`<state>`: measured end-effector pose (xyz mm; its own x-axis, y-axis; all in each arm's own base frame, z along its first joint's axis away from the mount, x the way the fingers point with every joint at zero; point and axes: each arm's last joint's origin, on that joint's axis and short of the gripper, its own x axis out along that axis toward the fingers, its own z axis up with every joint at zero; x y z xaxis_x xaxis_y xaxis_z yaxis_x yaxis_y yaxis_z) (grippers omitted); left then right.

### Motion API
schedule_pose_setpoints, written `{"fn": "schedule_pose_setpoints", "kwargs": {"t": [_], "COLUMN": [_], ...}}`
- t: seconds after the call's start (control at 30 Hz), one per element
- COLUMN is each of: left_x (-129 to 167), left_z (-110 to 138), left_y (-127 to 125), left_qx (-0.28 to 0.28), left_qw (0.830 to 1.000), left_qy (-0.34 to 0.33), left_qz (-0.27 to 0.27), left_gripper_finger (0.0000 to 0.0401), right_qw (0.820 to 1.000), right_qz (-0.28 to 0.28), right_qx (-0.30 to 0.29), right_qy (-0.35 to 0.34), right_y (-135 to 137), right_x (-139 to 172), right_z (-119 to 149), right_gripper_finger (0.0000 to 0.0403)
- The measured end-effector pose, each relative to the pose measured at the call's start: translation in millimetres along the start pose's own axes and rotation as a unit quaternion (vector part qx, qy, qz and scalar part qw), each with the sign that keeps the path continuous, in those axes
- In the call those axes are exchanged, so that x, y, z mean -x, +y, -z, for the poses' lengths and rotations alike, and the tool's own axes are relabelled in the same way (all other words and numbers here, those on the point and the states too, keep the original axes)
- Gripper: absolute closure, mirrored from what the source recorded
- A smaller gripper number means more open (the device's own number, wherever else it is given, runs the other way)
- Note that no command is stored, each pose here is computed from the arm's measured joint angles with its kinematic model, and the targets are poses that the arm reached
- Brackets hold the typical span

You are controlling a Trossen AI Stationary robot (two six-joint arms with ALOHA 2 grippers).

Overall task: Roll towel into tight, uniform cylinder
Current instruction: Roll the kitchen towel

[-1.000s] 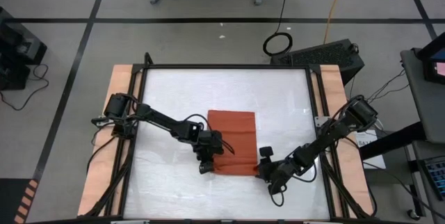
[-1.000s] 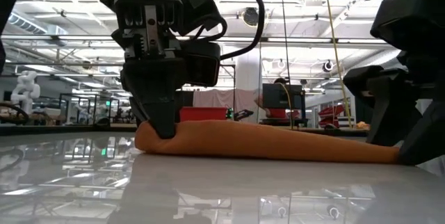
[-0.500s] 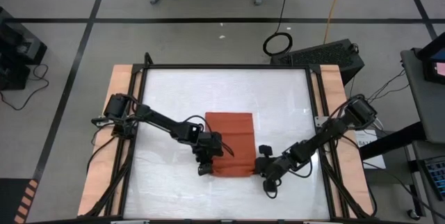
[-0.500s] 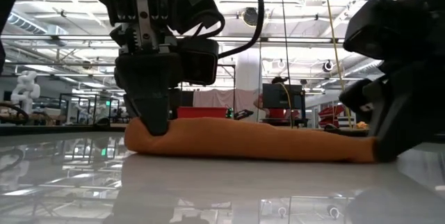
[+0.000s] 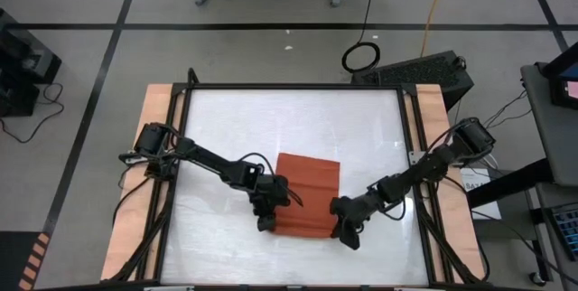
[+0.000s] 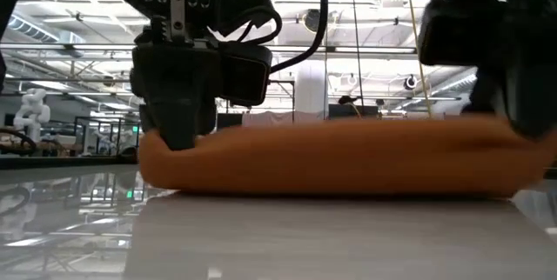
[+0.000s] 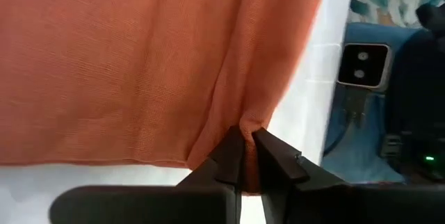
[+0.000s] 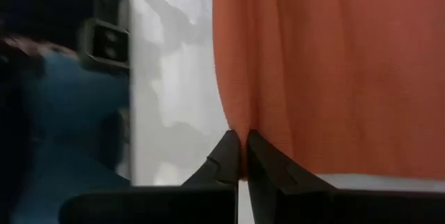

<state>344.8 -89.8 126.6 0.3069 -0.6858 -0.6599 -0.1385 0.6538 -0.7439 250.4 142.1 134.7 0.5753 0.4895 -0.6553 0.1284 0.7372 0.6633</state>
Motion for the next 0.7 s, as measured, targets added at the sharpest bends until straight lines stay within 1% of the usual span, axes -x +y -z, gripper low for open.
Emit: {"fn": "schedule_pose_setpoints", "kwargs": {"t": [0.1,0.2,0.3,0.4,0.53,0.7], "left_x": [-1,-1,-1,-1,0,0], "left_z": [1,2,1,0,-2,-2], "left_y": [-1,-1,-1,-1,0,1], "left_qx": [0.005,0.005,0.017,0.016,0.015,0.013], "left_qw": [1.000,1.000,1.000,1.000,1.000,0.999], "left_qy": [0.004,0.005,0.001,-0.008,-0.021,-0.033], "left_qz": [0.003,0.003,-0.002,-0.006,-0.017,-0.030], "left_gripper_finger": [0.0372,0.0376,0.0376,0.0376,0.0376,0.0376], "right_qw": [0.999,0.998,0.995,0.990,0.988,0.988], "right_qz": [-0.023,-0.030,-0.027,-0.012,-0.010,-0.005], "right_qx": [-0.026,-0.059,-0.098,-0.136,-0.148,-0.152], "right_qy": [-0.009,0.001,0.011,0.019,0.034,0.037], "right_y": [2,-4,-16,-30,-38,-41], "right_x": [6,8,9,11,12,12], "right_z": [-8,-13,-14,-9,-5,-3], "right_gripper_finger": [0.0400,0.0401,0.0401,0.0401,0.0401,0.0401]}}
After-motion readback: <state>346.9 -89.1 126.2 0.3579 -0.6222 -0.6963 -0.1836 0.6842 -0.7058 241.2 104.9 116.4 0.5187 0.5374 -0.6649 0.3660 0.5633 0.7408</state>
